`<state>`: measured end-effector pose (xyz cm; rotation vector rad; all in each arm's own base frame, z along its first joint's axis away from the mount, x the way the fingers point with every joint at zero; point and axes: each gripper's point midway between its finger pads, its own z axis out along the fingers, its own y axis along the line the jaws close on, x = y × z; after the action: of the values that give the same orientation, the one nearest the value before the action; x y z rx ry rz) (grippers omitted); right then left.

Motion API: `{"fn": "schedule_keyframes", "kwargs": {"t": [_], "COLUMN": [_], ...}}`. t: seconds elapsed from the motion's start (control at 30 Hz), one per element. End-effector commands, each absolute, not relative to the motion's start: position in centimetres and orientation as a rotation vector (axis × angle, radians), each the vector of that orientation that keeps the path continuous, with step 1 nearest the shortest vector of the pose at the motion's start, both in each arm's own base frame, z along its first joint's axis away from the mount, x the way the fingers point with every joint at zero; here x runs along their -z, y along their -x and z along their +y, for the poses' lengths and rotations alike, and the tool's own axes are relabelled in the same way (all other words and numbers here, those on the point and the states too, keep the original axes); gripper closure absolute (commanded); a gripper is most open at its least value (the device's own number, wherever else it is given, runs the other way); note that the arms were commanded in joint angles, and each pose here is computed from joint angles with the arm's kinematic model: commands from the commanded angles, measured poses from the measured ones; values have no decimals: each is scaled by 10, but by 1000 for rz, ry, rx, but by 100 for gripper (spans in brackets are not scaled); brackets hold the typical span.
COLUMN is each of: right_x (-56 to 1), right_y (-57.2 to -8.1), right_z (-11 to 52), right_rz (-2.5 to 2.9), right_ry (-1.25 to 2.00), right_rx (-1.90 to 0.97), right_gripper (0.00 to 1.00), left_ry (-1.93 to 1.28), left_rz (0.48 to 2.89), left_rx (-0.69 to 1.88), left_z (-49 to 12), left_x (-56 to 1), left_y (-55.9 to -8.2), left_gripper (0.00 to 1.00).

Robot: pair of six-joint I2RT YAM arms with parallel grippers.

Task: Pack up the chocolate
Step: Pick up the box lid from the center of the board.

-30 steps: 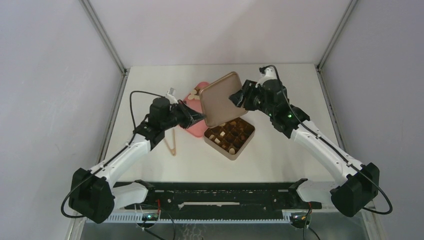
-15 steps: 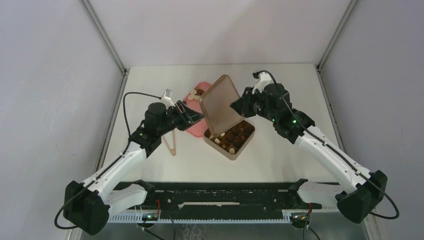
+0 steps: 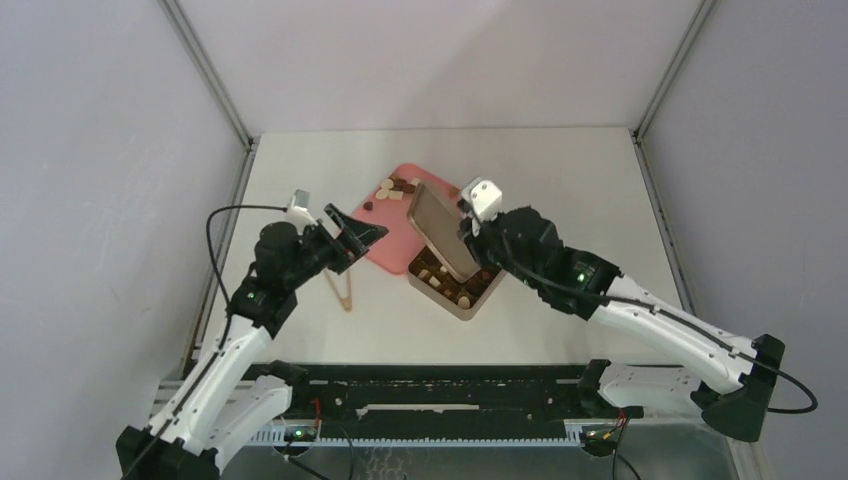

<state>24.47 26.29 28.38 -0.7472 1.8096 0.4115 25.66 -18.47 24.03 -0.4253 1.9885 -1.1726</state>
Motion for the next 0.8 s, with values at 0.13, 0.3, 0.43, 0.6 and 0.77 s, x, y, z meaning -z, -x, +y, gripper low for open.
{"fn": "schedule_keyframes", "kwargs": {"t": [0.13, 0.3, 0.43, 0.6, 0.77], "right_x": [-302, -305, -305, -311, -308], "right_y": [-232, -223, -221, -219, -218], "right_z": [249, 252, 256, 260, 266], "right_rz": [1383, 1197, 1101, 938, 825], "right_ry": [976, 1078, 1170, 1230, 1274], "right_rx": [-27, 81, 178, 343, 443], "right_gripper": [100, 100, 100, 100, 100], "left_ry": [499, 471, 439, 419, 410], "left_rz": [1996, 2002, 2014, 1998, 2001], "left_rx": [1151, 1156, 1169, 1172, 1212], "left_z": [-147, -143, -146, -146, -151], "left_x": [-246, -266, -280, -300, -313], "left_y": [-240, -238, -237, -238, -239], "left_gripper": [0, 0, 0, 0, 0]}}
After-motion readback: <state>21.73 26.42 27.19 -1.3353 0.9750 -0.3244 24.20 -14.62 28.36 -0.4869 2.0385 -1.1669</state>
